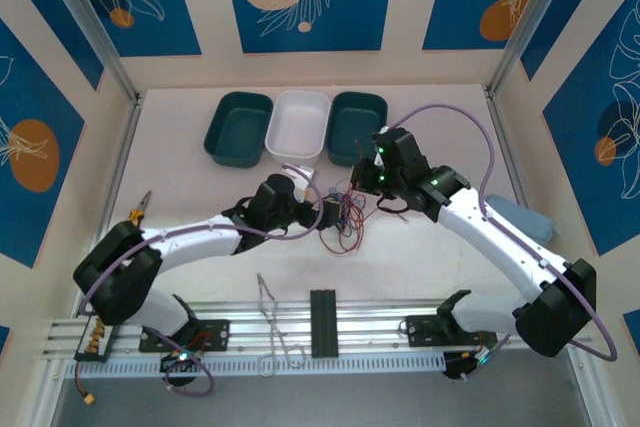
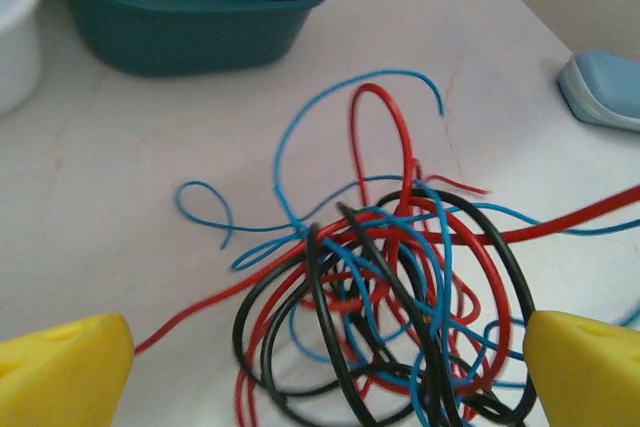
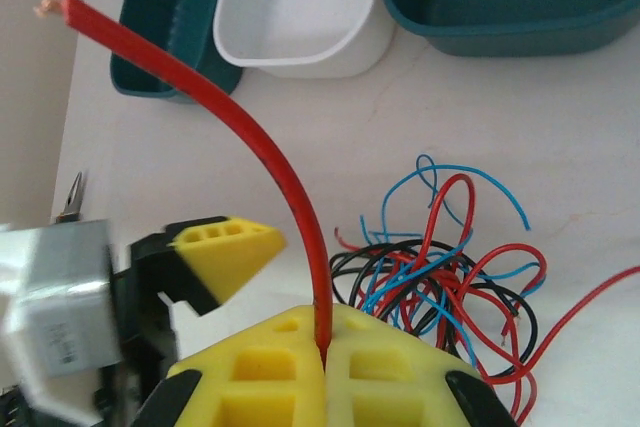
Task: Untangle the cables
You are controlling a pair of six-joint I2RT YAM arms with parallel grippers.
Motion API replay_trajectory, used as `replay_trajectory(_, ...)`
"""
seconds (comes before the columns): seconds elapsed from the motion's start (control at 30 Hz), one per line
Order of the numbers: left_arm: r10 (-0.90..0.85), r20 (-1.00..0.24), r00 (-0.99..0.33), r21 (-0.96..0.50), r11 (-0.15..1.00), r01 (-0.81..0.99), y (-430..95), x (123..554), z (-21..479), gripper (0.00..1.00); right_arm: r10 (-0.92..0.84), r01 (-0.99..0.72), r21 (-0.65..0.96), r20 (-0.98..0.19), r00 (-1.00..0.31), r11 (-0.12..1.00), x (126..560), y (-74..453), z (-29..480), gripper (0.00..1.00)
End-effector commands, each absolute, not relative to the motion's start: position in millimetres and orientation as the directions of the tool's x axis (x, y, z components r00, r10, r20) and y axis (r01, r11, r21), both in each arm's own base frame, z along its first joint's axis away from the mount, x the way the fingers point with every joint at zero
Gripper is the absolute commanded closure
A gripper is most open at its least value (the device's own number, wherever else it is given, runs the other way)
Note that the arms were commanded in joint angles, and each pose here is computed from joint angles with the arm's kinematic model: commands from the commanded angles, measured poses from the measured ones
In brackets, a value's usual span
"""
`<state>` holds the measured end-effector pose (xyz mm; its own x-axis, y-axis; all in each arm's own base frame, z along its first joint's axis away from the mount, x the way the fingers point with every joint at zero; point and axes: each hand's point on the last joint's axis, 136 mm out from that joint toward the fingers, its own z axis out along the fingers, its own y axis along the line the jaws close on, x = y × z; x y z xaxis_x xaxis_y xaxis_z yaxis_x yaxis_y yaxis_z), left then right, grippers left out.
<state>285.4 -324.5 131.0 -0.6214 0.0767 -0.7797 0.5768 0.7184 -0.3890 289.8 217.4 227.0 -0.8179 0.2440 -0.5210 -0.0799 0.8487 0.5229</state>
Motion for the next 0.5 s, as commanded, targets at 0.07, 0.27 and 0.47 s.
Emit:
replay_trajectory(0.07,0.048,-0.737,-0.674,-0.469,0.681,0.562,-341.3,285.0,117.9,0.0,0.189,-0.156,0.501,-0.571,-0.799,0.852,292.2,227.0,250.7,1.0)
replay_trajectory(0.27,0.023,-0.707,-0.707,-0.431,0.778,0.457,-318.4,291.2,91.8,0.15,0.166,-0.209,0.506,-0.599,-0.784,0.837,291.9,236.1,271.8,1.0)
replay_trajectory(0.47,-0.004,-0.693,-0.721,-0.412,0.822,0.392,-300.7,292.4,77.2,0.3,0.124,-0.274,0.491,-0.635,-0.763,0.827,289.8,245.8,302.0,1.0)
